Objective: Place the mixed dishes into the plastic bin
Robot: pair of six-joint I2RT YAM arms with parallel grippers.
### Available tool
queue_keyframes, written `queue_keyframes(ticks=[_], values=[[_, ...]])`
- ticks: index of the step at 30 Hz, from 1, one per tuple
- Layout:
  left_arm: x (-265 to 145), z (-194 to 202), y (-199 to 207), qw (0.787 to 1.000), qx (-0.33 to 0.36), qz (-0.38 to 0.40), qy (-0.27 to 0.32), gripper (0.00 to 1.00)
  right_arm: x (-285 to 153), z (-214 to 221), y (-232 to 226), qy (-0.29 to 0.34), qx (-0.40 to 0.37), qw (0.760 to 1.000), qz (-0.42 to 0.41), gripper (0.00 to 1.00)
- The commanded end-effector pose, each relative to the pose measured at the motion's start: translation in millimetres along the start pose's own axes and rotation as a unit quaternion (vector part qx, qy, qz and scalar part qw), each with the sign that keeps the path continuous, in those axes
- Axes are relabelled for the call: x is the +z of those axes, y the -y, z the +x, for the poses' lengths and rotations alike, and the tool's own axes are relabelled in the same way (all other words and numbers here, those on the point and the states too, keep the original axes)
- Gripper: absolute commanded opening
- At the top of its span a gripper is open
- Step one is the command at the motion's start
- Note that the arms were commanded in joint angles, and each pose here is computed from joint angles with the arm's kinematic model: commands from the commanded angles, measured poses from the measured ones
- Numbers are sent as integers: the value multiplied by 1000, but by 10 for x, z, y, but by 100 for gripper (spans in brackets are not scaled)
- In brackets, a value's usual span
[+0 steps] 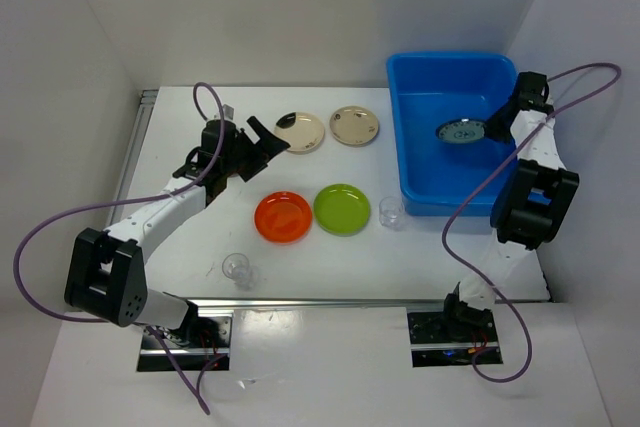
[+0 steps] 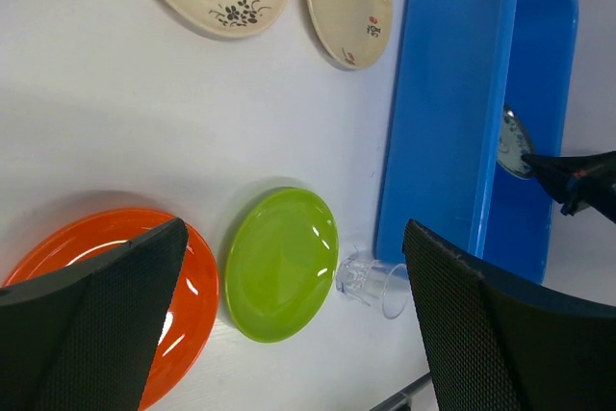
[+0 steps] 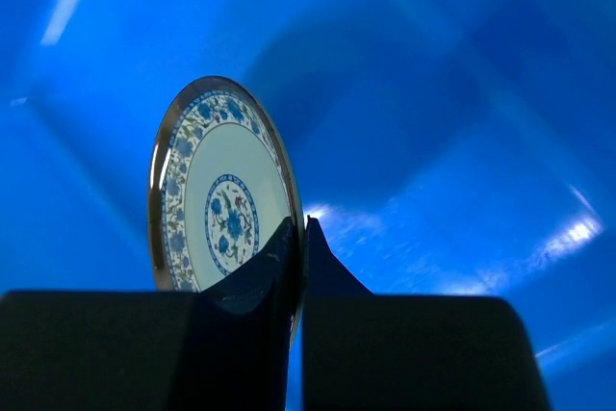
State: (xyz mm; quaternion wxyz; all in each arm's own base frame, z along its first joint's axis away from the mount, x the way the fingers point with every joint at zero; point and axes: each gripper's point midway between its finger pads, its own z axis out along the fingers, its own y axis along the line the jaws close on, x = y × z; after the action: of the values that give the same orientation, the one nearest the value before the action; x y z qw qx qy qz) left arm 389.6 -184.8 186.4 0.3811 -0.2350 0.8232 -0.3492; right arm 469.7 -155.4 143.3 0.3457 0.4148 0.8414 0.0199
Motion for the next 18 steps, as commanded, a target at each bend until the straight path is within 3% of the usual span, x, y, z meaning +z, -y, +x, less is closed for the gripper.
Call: queue_keyframes(ticks=[1, 10, 18], values=[[-55, -114, 67, 999, 19, 12, 22, 100, 73, -71, -233, 25, -12, 999, 21, 1], [-33, -109, 55, 1000, 18, 8, 19, 100, 626, 377, -723, -17, -71, 997, 27, 1], [-9, -94, 29, 1000, 18, 4, 16, 100, 808, 257, -861, 2, -101, 993, 56, 1]])
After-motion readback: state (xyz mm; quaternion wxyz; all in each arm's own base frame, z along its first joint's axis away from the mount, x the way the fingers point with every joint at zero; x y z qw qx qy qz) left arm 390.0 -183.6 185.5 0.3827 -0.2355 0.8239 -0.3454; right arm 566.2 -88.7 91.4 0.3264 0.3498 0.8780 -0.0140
